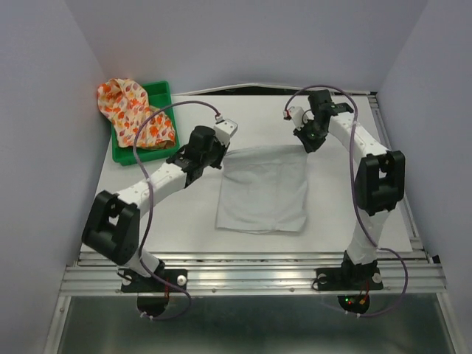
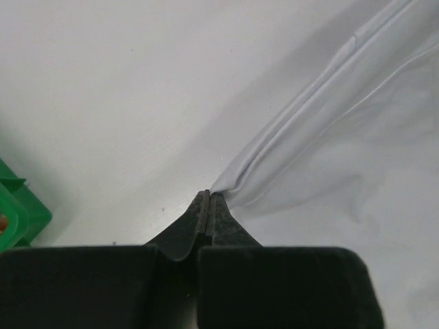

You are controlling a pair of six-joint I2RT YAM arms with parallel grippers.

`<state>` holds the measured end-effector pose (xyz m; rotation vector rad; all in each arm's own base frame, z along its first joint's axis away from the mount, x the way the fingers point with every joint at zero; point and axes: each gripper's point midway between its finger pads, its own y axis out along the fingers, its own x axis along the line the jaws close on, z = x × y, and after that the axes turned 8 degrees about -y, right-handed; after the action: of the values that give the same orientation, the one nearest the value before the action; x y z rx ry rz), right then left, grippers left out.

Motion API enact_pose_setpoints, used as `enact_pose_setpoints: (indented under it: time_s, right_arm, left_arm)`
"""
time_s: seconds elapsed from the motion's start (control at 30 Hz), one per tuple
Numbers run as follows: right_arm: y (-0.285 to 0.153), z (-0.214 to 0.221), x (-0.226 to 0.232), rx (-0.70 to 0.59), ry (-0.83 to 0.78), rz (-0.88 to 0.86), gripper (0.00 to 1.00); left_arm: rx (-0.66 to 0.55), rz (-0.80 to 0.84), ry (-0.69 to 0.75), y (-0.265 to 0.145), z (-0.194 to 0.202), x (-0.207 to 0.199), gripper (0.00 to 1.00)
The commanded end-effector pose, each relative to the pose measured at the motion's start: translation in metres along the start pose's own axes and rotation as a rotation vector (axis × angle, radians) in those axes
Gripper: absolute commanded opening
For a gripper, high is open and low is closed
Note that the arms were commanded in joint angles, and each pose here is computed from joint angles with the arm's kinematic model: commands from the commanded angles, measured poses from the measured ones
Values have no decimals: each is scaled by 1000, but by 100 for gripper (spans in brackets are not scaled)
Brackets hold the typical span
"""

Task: Fold and stack the skirts
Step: Flatten the skirt out

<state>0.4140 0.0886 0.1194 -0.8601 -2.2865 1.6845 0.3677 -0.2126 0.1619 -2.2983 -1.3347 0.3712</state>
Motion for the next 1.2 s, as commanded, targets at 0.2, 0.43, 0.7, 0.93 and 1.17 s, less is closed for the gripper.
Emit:
enact_pose_setpoints:
  time_s: [0.2,0.43,0.7,0.93,1.17]
  right_arm:
    - [36,-51,-111,-71,163,200,100]
    - [-29,-46,-107,-159,306,133,99]
    - [-35,6,38,-128,310,-295,65]
    - [-13,33,118,-5,319,-480,49]
    - [23,53,152,118,342,-540,43]
  left_arm:
    - [-31,-77,-89,95,-69,57,60]
    - [-87,-33,15,35,-106,60,83]
    - [105,401,-11,-15,-23,-24,61]
    - [282,476,28,-21,62,-63,44]
    - [448,458,62,-12,122,-72,40]
